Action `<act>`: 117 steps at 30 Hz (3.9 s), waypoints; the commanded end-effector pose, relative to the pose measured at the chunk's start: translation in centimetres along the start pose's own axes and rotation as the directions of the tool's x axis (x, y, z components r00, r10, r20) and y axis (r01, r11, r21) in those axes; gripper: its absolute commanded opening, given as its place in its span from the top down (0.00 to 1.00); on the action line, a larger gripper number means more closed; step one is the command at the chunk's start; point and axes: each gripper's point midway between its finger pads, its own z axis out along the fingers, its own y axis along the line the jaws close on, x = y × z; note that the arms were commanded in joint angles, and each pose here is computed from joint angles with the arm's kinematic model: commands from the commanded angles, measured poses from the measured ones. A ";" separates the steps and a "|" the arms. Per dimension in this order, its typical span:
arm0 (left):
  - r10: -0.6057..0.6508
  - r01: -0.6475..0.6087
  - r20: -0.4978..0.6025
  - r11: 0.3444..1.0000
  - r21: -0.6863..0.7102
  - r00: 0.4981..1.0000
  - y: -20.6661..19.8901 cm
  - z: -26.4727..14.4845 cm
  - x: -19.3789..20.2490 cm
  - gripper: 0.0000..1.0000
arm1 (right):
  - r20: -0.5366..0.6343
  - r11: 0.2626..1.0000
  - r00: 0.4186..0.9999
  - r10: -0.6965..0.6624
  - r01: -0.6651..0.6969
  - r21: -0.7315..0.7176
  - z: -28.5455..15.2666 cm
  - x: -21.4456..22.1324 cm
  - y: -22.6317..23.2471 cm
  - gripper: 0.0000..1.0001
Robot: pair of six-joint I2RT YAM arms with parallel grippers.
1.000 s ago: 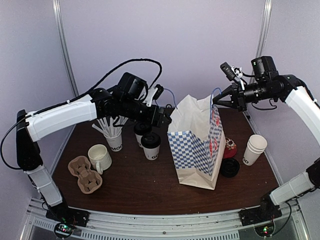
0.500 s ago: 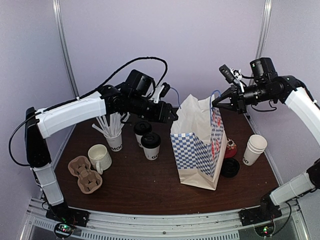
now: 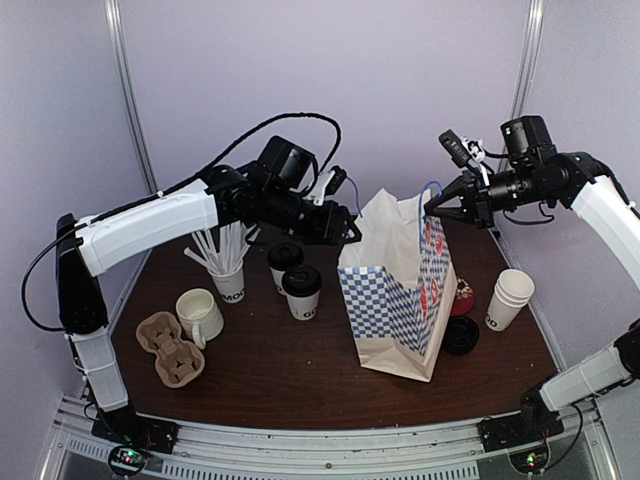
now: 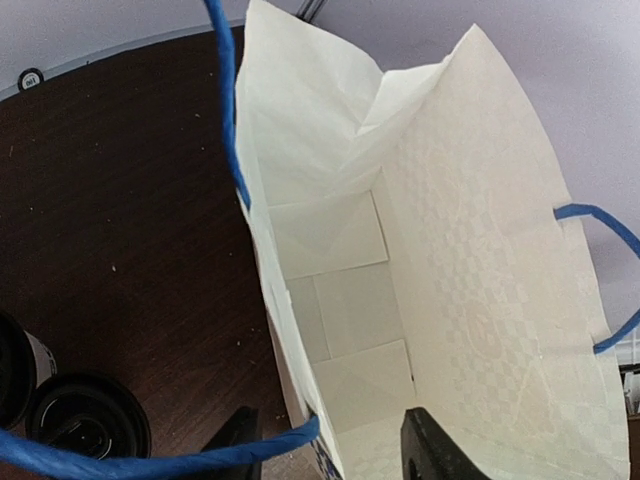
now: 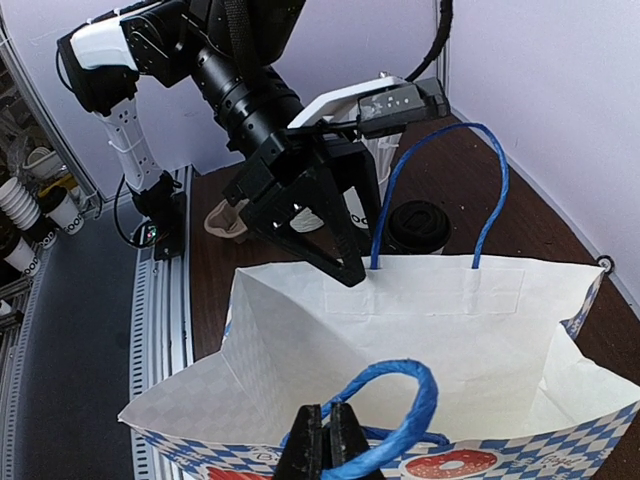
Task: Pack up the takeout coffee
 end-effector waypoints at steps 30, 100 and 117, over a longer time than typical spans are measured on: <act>0.298 -0.257 -0.215 0.946 0.199 0.930 -1.6 -7.1 4.0 1.00 | 0.179 0.976 0.983 0.039 0.001 -0.220 -4.7 -6.4 4.0 0.20; -0.400 -0.115 -0.516 0.696 -0.708 0.758 22.2 -14.5 31.7 0.97 | 0.007 0.982 0.997 0.076 -0.074 -0.173 -0.8 2.5 -0.3 0.29; -0.229 0.015 -0.480 0.912 -0.410 0.847 17.6 -5.9 27.4 0.92 | -0.006 0.983 0.996 0.089 -0.089 -0.163 -0.4 3.3 -0.7 0.28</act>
